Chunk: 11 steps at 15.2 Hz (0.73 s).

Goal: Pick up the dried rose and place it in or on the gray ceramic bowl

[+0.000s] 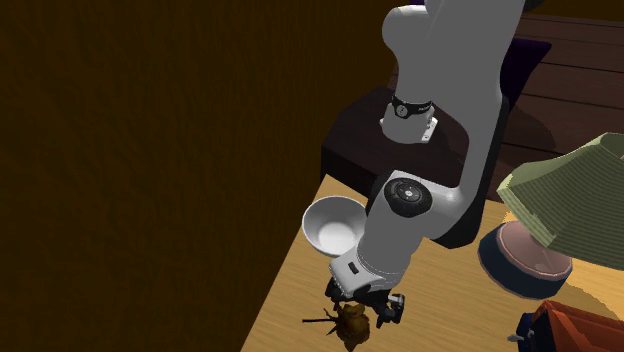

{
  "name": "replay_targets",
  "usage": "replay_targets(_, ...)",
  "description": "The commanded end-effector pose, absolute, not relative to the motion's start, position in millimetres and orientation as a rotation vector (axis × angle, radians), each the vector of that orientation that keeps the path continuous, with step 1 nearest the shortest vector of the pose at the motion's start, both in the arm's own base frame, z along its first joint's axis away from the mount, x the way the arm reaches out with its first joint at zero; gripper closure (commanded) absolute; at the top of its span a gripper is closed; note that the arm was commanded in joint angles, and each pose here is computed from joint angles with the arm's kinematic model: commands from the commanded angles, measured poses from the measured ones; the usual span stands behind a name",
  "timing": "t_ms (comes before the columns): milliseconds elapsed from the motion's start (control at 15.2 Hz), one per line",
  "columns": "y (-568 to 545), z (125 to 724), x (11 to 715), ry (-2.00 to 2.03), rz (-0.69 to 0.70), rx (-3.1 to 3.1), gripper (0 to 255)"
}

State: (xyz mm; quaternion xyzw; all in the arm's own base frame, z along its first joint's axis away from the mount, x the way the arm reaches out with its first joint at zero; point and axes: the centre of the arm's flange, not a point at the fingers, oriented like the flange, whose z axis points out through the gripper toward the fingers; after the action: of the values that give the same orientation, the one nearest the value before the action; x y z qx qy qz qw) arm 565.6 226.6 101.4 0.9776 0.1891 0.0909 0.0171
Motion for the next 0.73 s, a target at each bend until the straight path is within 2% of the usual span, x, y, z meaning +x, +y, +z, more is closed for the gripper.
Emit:
replay_targets(0,226.4,100.7,566.0,0.588,0.283,3.038,0)
replay_targets(264,226.4,100.8,565.9,0.588,0.283,3.038,0)
replay_targets(330,226.4,100.8,565.9,0.588,0.283,3.038,255)
replay_targets(660,226.7,101.0,566.0,0.588,0.283,3.038,255)
